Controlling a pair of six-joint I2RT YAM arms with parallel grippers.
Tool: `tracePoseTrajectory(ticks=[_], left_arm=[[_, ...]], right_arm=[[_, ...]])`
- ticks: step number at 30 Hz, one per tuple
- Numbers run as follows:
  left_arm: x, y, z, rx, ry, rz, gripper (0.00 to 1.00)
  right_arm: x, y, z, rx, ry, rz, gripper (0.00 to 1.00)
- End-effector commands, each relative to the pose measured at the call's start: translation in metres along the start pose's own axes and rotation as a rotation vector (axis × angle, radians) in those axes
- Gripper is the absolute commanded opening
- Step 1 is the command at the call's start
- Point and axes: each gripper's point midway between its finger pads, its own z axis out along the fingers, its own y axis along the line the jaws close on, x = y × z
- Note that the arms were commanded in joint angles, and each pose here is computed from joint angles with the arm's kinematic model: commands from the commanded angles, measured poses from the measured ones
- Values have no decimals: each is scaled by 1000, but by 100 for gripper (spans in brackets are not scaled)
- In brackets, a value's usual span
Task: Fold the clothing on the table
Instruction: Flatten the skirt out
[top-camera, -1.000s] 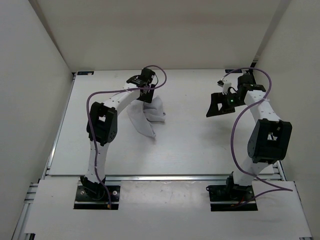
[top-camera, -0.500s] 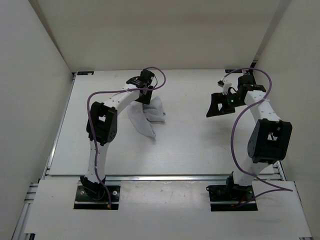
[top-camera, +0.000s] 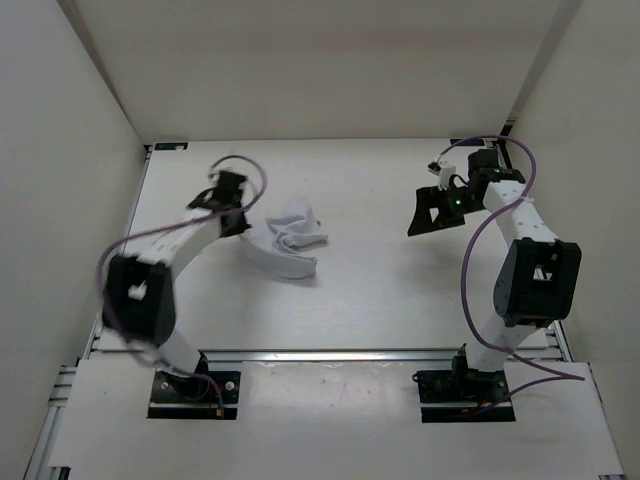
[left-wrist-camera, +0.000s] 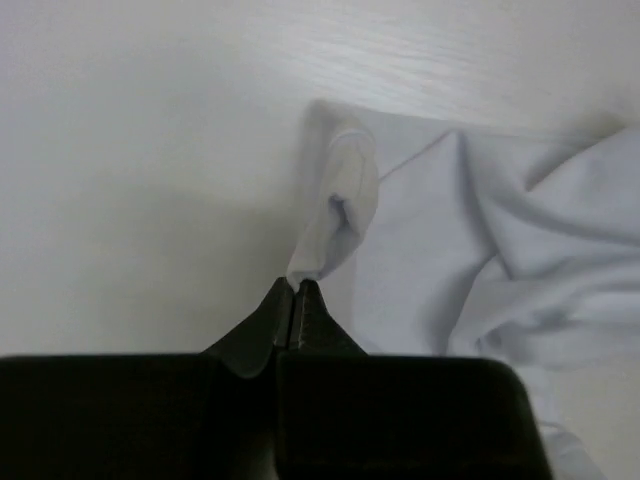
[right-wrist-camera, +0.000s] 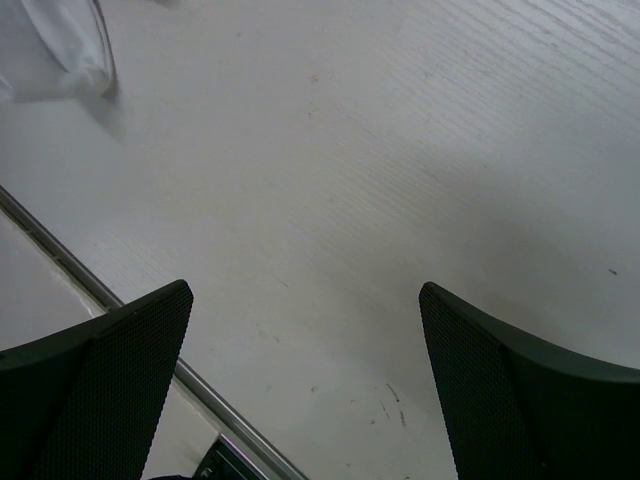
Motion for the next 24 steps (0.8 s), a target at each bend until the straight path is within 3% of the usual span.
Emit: tracePoseTrajectory(ticks=[1, 2, 3, 4, 13, 16, 18, 21, 24], left_arm=[[-19, 69, -80, 109, -251, -450, 0], [-2, 90, -89, 127, -276, -504, 3], [10, 96, -95, 149, -268, -505, 29], [28, 112, -103, 128, -272, -522, 98], [91, 73, -140, 243, -207, -256, 99], [104, 89, -135, 175, -188, -285, 99], [92, 103, -131, 157, -202, -342, 99], [79, 113, -123, 128, -122, -355, 99], [58, 118, -118, 17, -91, -210, 99]], right_arm=[[-5, 18, 2, -13, -1, -76, 100], [-5, 21, 7, -11, 14, -104, 99], [-3, 25, 10, -24, 23, -109, 99], [-3, 27, 11, -29, 25, -111, 99], [-5, 89, 21, -274, 63, -216, 100], [-16, 107, 29, -294, 50, -269, 99], [-23, 115, 39, -287, 49, -316, 99], [-26, 141, 67, -309, 84, -341, 100], [-22, 162, 92, -362, 134, -343, 99]])
